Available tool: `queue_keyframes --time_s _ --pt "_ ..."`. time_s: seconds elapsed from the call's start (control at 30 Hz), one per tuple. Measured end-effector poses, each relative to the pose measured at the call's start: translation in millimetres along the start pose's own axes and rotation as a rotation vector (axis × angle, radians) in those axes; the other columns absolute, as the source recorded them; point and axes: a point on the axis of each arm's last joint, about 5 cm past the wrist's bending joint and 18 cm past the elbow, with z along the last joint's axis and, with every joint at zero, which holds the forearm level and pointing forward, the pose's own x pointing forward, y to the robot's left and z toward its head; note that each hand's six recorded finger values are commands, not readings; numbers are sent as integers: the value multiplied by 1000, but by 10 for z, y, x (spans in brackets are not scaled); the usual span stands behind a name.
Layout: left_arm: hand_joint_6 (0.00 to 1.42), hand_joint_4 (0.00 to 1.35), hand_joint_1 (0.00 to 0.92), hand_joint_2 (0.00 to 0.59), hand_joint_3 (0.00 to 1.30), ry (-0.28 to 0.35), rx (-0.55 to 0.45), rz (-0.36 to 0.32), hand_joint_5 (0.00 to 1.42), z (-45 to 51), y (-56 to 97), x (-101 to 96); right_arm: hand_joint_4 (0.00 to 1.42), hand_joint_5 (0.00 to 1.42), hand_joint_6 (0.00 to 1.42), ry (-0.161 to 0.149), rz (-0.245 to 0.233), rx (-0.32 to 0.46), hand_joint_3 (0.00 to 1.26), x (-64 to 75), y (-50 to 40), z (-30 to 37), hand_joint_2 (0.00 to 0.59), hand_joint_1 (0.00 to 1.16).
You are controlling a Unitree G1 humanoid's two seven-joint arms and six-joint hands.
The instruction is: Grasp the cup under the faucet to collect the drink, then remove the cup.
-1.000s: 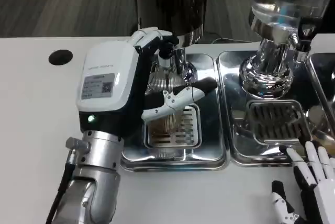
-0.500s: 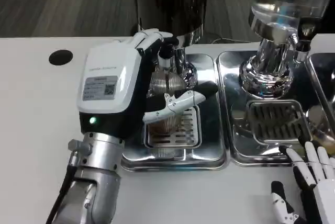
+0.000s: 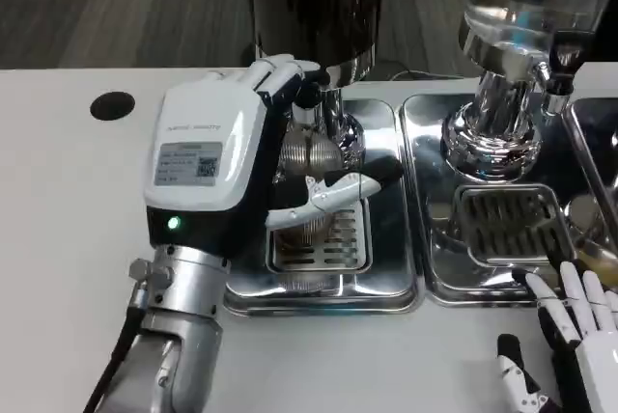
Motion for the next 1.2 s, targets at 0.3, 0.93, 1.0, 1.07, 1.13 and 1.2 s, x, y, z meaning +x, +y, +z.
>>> queue_keyframes --time_s 0.3,0.93,1.0,1.07,1.13,1.2 --pt "412 335 0 52 493 -1 5 1 492 -1 0 -1 0 0 64 -5 5 4 165 -6 10 13 434 52" --pt "411 330 0 53 493 -2 -10 19 492 -30 -17 -26 0 0 64 -8 6 -17 165 -18 -3 44 439 35" --pt "411 329 0 55 493 3 -27 18 492 -42 -23 -18 0 0 64 -11 -2 -18 165 -9 -15 53 439 34" --pt "411 305 0 57 488 7 -29 18 492 -57 -25 -7 0 0 64 -9 2 -20 165 -13 -19 52 439 33" --pt "411 260 0 58 455 8 -28 22 470 -65 -26 -2 0 0 64 -6 5 -21 165 -24 -20 50 439 33" --pt "411 224 0 53 426 15 -26 27 452 -82 -19 2 0 0 64 -2 9 -23 165 -43 -23 46 439 32"
